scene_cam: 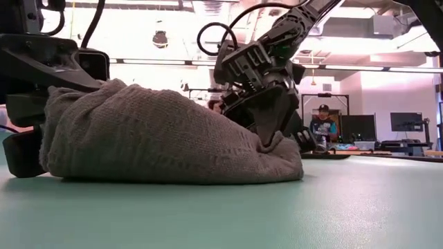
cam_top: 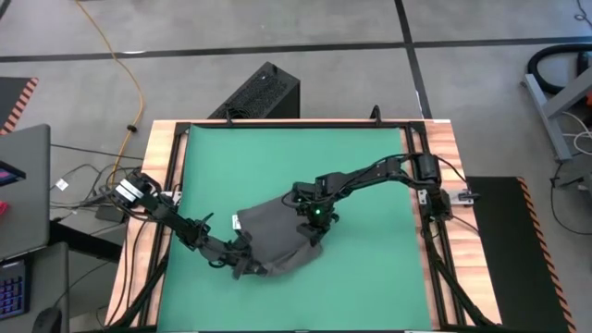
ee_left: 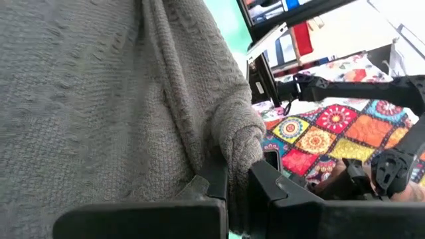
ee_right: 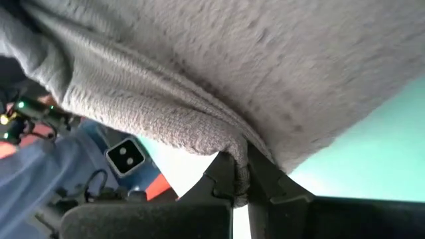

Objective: Roll towel
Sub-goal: Roll the gray towel

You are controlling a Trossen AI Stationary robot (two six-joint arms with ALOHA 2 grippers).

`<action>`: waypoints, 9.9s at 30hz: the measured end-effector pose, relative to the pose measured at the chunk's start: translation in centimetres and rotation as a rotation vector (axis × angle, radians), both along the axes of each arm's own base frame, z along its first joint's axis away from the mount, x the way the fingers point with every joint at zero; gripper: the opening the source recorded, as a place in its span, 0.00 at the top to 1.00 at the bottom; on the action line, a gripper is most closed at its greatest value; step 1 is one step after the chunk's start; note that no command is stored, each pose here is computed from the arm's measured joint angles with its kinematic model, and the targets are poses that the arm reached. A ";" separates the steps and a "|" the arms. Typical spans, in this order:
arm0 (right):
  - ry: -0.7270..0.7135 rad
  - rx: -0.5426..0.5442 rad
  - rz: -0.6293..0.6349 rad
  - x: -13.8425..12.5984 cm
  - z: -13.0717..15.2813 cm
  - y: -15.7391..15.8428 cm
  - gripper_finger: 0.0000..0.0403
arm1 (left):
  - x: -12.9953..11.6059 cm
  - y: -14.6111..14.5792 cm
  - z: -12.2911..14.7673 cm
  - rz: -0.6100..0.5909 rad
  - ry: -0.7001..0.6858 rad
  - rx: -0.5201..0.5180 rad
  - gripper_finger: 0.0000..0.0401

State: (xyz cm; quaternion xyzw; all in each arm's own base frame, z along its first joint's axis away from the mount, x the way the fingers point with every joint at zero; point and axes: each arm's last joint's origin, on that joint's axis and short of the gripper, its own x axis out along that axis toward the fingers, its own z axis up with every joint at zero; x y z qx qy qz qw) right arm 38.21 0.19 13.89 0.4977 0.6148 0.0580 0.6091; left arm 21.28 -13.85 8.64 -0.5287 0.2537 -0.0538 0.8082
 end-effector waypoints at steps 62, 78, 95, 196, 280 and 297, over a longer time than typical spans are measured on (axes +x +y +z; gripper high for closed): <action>-0.083 -0.291 -0.091 1.1 -0.2 0.6 0.90 | -2.8 5.5 3.1 -0.017 0.405 0.355 1.00; -0.322 -0.455 -0.035 1.7 2.5 0.1 0.71 | -3.3 5.5 2.9 -0.086 0.442 0.422 0.99; -0.897 -0.852 0.392 1.1 9.0 7.0 0.68 | -3.3 5.8 2.8 -0.096 0.405 0.567 0.98; -0.473 -0.781 0.293 3.0 0.1 5.4 0.94 | 1.1 -0.3 11.9 -0.401 -0.003 1.038 1.00; -0.900 -0.954 0.288 0.5 5.2 4.7 0.97 | -4.4 1.3 2.6 -0.124 0.393 0.793 1.00; -0.787 -0.974 0.321 1.8 0.0 4.3 0.96 | -4.4 1.2 2.6 -0.162 0.394 0.801 1.00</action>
